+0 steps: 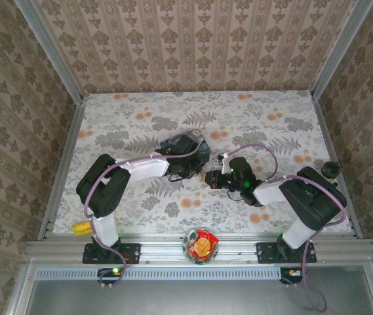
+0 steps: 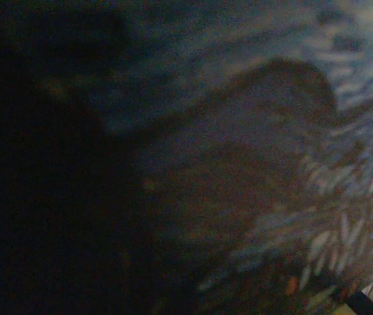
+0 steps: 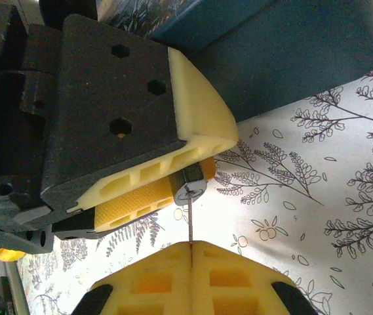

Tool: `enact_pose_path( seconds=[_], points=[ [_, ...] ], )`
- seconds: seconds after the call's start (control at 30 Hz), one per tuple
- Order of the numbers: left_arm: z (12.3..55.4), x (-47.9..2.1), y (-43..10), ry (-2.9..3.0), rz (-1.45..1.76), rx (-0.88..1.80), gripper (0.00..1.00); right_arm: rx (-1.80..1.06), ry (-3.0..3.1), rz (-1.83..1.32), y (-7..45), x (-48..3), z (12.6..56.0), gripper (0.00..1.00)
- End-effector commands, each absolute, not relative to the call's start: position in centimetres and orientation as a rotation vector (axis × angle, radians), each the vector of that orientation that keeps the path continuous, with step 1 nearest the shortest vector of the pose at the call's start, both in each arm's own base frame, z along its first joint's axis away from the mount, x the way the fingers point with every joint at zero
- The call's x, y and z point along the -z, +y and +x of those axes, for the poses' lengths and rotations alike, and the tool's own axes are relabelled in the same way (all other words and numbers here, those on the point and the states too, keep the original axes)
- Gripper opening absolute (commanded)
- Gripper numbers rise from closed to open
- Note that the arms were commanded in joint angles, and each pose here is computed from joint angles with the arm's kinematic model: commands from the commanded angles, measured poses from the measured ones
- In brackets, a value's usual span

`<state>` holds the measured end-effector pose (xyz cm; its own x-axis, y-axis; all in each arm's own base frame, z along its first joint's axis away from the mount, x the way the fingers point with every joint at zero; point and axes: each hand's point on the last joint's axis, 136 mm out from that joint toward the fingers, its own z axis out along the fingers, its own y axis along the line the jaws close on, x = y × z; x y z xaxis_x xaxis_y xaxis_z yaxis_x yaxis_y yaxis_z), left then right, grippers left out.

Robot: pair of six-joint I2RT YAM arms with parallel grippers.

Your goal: Unlock the padlock with the key

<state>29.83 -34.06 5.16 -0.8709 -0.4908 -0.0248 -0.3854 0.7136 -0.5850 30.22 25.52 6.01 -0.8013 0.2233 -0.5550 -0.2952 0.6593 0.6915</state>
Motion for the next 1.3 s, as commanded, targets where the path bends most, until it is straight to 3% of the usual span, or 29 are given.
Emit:
enact_pose_path(
  seconds=[0.0,1.27],
  points=[
    [29.0,-5.4,-34.2,2.77,-0.761,0.918,0.09,-1.054,2.191,-0.047,25.7,-7.3,31.7,0.0],
    [28.8,-5.5,-34.4,2.775,-0.782,0.95,0.09,-1.082,2.155,-0.057,25.7,-8.0,31.7,0.0]
  ],
)
